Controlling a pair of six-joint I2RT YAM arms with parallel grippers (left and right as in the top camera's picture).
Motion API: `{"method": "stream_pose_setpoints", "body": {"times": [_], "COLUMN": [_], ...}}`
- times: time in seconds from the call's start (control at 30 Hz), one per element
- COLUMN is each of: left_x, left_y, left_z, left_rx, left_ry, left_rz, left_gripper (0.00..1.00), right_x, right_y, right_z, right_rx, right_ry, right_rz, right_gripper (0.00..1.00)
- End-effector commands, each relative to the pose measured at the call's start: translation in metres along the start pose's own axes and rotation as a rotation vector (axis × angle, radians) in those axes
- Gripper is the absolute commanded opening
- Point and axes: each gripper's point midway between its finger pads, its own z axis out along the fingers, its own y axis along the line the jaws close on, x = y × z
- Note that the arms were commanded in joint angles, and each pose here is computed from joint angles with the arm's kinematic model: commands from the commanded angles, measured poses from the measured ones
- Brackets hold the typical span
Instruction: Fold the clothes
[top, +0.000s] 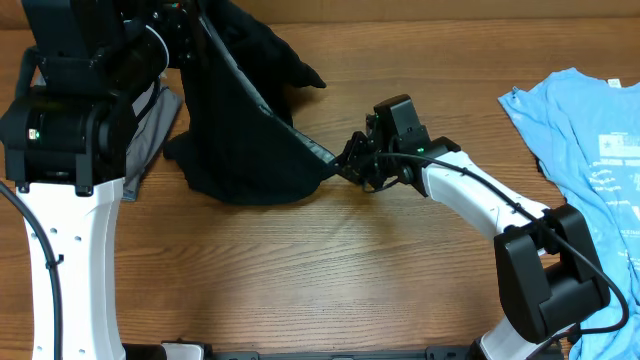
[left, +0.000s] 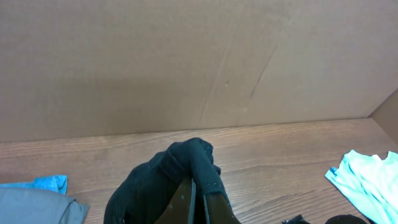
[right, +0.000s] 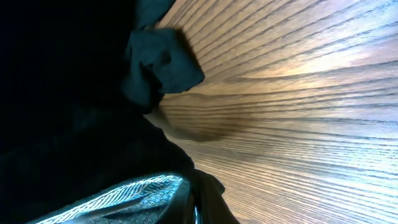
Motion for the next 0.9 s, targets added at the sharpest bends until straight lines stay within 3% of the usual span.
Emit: {"method": "stream_pose_setpoints", "body": {"times": [0.0,0.23,0.57,0.87], "left_x": [-0.025,-0.036,-0.076,-0.131], "left_y": [-0.001,0.001,-0.004,-0.028], "left_z": [-0.027,-0.029,-0.044,-0.134], "left_rx": [-0.038,-0.059,-0.030,0.022], "left_ry": [-0.096,-0.145,-0.308,-0.505], "left_rz": [0.035,0.031,-0.107,-0.099], "left_gripper": [0.04,0.04,0.04,0.04], "right_x": [0.004,-0.018,-0.051,-0.018], "right_y": [-0.001,0.014,0.091,0.156], "right_z": [0.001,-0.062,-0.258,-0.388], "right_rx": [-0.001,0.028,0.181,0.184], "right_ry": [0.020,-0.097,-0.425,-0.725], "right_rz": [-0.047,-0.215,-0.472,-0.629], "right_gripper": [0.04,0.04,0.04,0.04]}}
